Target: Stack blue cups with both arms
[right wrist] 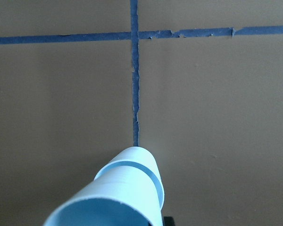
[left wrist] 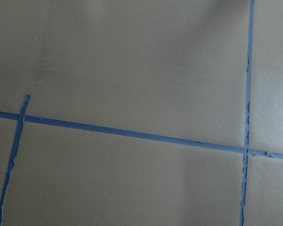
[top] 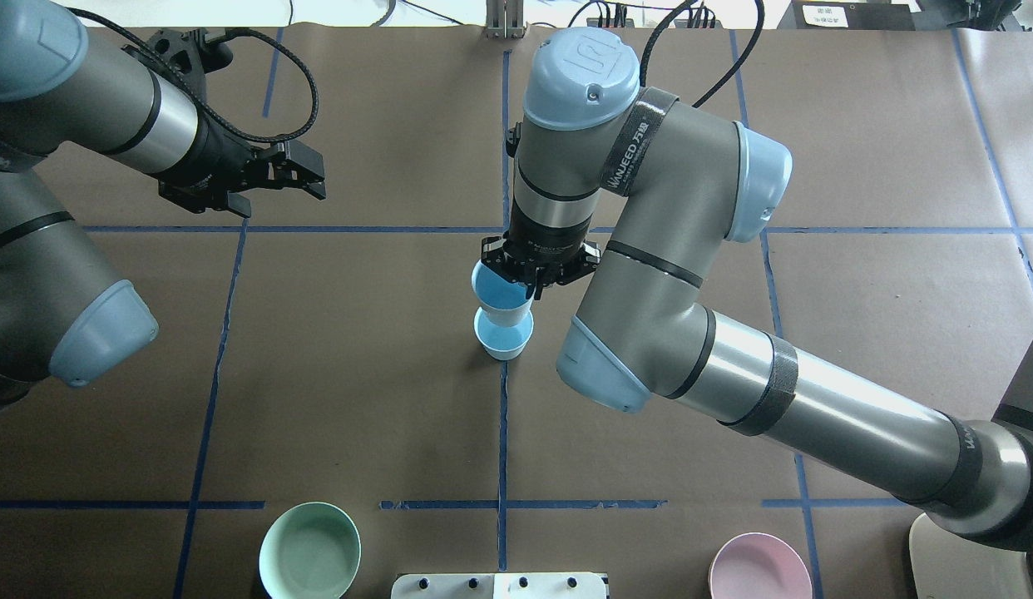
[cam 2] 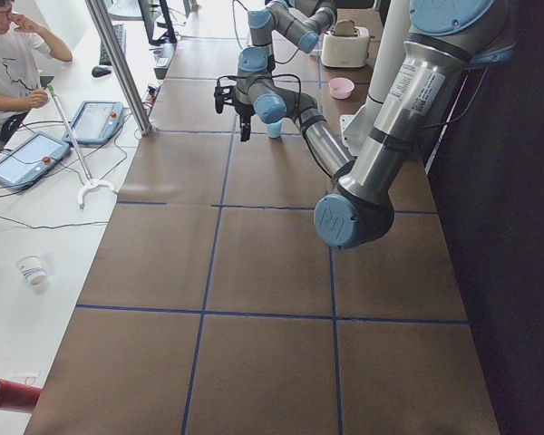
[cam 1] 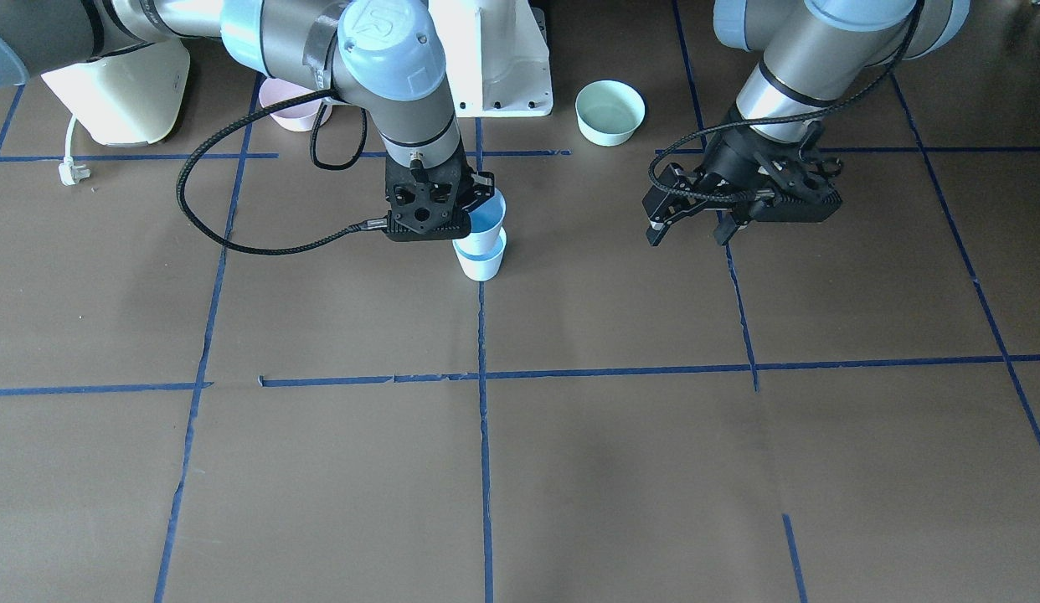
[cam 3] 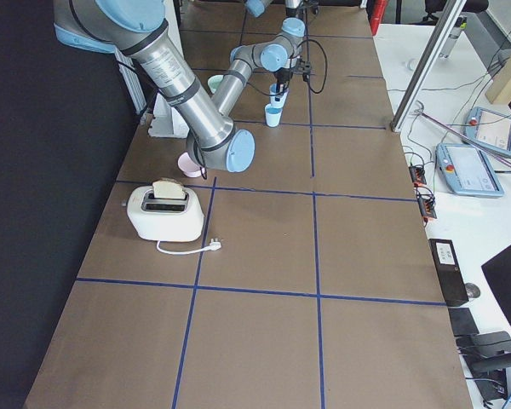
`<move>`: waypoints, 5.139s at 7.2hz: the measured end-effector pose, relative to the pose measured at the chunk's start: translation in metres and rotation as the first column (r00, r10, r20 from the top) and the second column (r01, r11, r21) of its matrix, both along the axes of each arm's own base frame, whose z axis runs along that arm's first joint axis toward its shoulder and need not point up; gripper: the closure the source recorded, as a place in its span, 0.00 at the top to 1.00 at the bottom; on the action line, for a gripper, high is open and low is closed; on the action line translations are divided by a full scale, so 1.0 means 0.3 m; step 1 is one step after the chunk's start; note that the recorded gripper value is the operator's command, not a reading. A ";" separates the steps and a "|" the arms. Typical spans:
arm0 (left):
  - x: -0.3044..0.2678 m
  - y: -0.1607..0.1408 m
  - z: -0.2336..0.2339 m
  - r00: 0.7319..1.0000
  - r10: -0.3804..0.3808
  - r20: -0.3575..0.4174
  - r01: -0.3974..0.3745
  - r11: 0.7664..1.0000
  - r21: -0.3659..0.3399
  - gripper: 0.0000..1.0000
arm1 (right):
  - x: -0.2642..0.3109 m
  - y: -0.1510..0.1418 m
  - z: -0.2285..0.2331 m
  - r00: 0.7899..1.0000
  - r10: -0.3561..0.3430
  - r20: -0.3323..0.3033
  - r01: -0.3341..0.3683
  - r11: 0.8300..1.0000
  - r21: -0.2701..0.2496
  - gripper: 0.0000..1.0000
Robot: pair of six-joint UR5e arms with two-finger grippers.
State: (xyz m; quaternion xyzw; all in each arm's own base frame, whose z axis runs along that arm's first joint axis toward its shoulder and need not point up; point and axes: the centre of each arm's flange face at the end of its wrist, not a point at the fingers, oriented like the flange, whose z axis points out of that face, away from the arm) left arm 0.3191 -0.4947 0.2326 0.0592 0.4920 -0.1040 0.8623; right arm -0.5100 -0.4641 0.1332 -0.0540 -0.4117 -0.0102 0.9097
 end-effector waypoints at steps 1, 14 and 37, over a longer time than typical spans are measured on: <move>-0.001 0.003 -0.004 1.000 0.000 -0.002 0.000 1.000 0.001 1.00 | -0.015 0.006 0.008 1.000 -0.005 0.000 0.005 1.000 0.002 0.00; -0.393 -0.110 0.429 0.968 0.161 0.192 -0.197 0.963 0.182 1.00 | 0.890 -0.204 0.708 0.997 -0.028 -0.068 0.041 0.981 0.190 1.00; -1.235 -0.156 1.164 0.885 0.365 0.288 -0.397 0.915 0.063 1.00 | 1.743 -0.229 1.639 0.996 -0.074 -0.043 0.082 0.969 0.235 1.00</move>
